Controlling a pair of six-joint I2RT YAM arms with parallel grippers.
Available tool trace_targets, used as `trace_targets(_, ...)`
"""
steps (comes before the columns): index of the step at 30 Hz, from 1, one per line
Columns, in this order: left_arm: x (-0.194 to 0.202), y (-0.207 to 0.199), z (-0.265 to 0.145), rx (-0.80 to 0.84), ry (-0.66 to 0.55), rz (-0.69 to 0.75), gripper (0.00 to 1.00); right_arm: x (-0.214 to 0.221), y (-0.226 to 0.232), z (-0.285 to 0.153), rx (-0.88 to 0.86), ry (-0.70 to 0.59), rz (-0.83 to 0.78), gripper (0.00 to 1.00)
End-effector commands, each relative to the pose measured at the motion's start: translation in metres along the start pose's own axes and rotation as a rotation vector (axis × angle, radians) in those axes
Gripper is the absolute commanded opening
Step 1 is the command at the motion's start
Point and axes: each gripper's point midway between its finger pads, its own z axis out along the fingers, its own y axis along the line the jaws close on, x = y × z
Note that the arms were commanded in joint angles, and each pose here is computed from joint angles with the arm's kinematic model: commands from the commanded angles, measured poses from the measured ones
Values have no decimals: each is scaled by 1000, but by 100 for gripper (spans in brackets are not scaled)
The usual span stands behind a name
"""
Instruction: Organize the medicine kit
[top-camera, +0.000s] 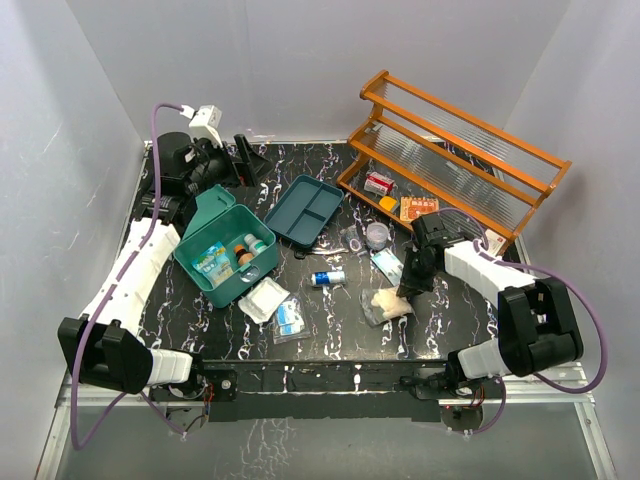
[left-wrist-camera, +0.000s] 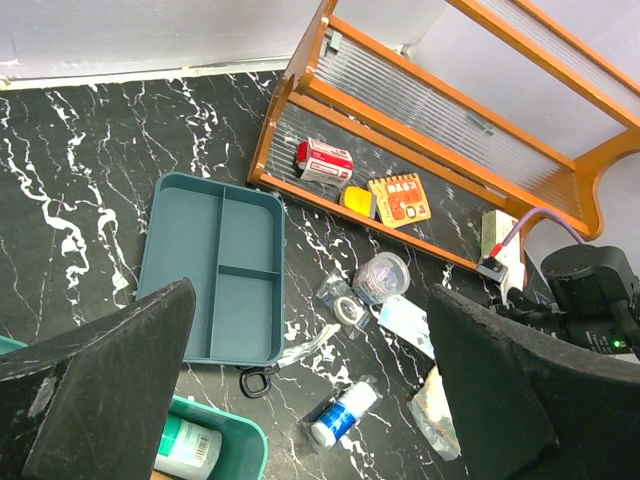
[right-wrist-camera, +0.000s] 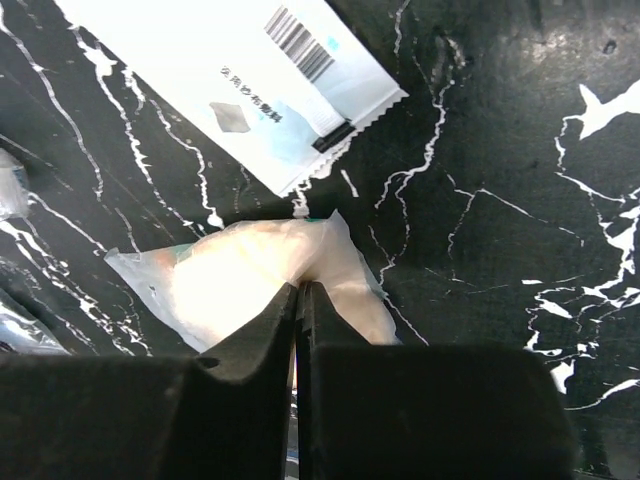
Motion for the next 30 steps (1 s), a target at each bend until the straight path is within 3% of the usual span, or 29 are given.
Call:
trace_targets(1,-6,-18,-9,77,-33,9,98,-29,30,-21,-128,-125,-47,0)
trace_targets(8,19,-32,-5,171,40,-69,98,-69,91,-74,-365,-279,-155,0)
trace_targets(17,66,-62,2,359,270,-196,94,-129,190,-152,-527,-531,-458,0)
trace_targets(24,81,-72,2,433,367,-231,89,-127,273,-177,-535,-636,-751,0)
trace_targets(30,86,-72,-5,435,373,-206,82,-116,310,-183,-569,-662,-881,0)
